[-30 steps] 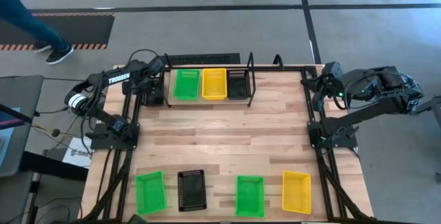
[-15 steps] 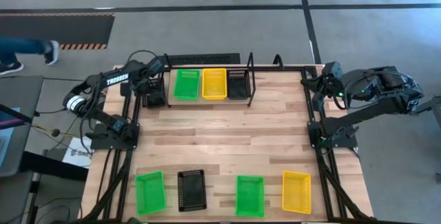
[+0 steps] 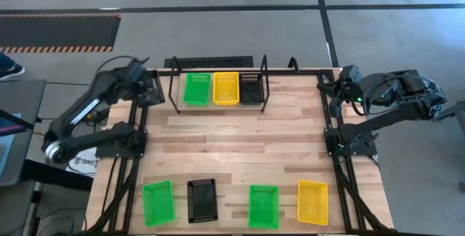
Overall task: Stack baskets on shelf by color
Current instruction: Stack the top black bin on top of the black bin on the shelf
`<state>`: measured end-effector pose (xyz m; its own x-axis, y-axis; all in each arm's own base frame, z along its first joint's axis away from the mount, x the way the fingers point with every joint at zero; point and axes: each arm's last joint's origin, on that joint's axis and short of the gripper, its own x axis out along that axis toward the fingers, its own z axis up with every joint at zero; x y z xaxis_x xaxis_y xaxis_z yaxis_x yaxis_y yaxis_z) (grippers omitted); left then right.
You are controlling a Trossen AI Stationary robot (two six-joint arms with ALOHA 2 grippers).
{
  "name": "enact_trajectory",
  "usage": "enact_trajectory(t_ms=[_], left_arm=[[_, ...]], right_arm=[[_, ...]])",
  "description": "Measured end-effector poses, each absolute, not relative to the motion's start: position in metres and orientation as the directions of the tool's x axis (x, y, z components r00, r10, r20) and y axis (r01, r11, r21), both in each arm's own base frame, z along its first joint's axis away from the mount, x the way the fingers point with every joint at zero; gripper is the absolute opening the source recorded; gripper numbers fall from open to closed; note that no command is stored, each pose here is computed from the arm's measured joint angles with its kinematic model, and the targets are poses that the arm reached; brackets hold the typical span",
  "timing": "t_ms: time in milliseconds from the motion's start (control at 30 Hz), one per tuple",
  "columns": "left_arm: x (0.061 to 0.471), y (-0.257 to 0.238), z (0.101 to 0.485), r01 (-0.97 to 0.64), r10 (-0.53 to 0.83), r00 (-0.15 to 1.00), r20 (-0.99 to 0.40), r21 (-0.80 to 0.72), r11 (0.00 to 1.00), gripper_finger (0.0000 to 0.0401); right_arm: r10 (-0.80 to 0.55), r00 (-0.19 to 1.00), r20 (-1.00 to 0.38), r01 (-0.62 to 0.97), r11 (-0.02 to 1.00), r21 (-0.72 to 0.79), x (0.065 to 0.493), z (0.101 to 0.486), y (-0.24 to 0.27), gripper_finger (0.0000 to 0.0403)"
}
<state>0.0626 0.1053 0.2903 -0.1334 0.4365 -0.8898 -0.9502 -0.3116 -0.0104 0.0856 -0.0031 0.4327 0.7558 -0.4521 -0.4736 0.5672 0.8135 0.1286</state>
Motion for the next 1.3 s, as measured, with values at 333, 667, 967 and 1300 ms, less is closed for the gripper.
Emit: enact_trajectory(t_ms=[333, 667, 967, 1300], left_arm=[[0.029, 0.045, 0.35, -0.9, 0.709, 0.225, -0.669, -0.421, -0.111, 0.0], [0.081, 0.063, 0.372, -0.695, 0.586, 0.692, -0.422, -0.608, 0.383, 0.0], [0.194, 0.046, 0.342, -0.551, 0.243, 0.794, -0.557, -0.49, 0.676, 0.0], [0.274, -0.022, 0.275, -0.369, -0.005, 0.662, -0.75, -0.332, 0.868, 0.0]], right_arm=[[-0.452, 0.756, -0.474, 0.567, 0.813, 0.129, 0.086, 0.433, -0.003, 0.0001], [-0.454, 0.749, -0.483, 0.57, 0.813, 0.119, 0.09, 0.432, -0.002, 0.0001], [-0.456, 0.737, -0.499, 0.599, 0.783, 0.168, 0.098, 0.43, -0.001, 0.0001], [-0.444, 0.702, -0.556, 0.618, 0.768, 0.166, 0.123, 0.423, 0.003, 0.0001]])
